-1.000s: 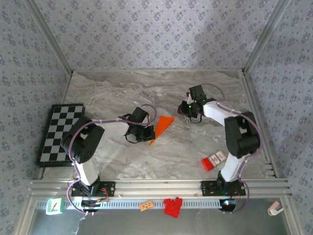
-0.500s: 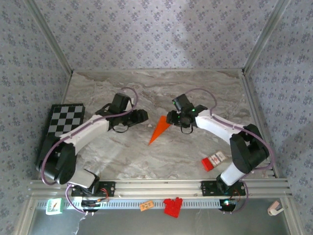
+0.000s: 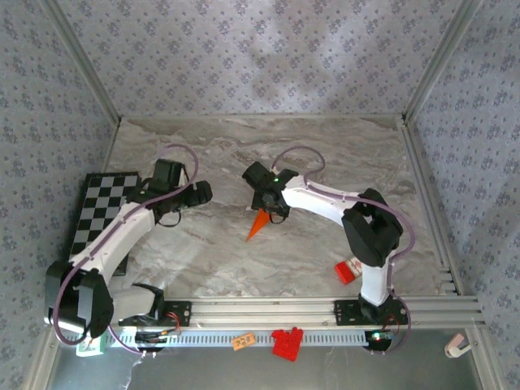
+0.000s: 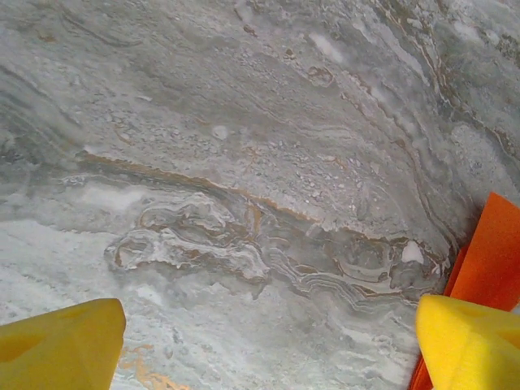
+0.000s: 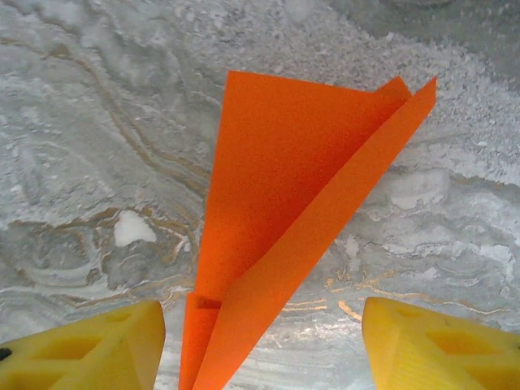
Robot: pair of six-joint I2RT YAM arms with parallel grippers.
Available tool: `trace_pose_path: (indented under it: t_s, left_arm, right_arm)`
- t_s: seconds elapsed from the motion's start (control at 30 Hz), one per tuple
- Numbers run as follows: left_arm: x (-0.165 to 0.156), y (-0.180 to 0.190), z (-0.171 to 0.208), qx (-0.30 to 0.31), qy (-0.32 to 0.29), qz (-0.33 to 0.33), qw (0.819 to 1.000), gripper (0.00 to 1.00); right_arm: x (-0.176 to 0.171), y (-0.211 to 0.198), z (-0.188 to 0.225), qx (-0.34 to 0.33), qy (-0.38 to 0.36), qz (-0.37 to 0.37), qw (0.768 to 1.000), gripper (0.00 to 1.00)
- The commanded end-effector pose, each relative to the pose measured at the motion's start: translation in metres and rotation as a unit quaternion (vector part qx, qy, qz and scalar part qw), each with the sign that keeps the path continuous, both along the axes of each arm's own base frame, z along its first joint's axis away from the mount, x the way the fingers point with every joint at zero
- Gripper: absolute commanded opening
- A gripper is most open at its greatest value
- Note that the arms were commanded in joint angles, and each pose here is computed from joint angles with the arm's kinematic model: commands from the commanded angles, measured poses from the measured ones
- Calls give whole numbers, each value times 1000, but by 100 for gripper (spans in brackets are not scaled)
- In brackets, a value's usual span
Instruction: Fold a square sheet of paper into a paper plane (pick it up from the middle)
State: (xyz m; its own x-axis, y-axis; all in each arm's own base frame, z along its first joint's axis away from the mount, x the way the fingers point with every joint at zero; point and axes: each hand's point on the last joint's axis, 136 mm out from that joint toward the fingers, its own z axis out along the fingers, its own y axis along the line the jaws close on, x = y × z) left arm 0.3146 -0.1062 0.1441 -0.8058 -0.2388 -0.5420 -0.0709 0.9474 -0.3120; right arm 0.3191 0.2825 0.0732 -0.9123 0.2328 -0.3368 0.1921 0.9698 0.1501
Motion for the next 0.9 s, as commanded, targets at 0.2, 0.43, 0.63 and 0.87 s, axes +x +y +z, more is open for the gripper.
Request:
trace_pose_path:
  t_s: [0.2, 0.43, 0.63, 0.87]
  left_arm:
    - [-8, 5, -8, 16, 4, -11, 1000, 100]
    - [-8, 4, -9, 13, 6, -12, 1000, 100]
    - [-7, 3, -11, 10, 10, -14, 1000, 100]
    - [-7, 0, -9, -2, 10, -14, 1000, 100]
  right_arm:
    - [-7, -9, -27, -33, 51, -72, 996, 61]
    - [-10, -20, -22, -43, 35, -100, 993, 51]
    - [-10, -20, -24, -40, 38, -101, 993, 41]
    - [-9, -18, -25, -35, 37, -97, 994, 23]
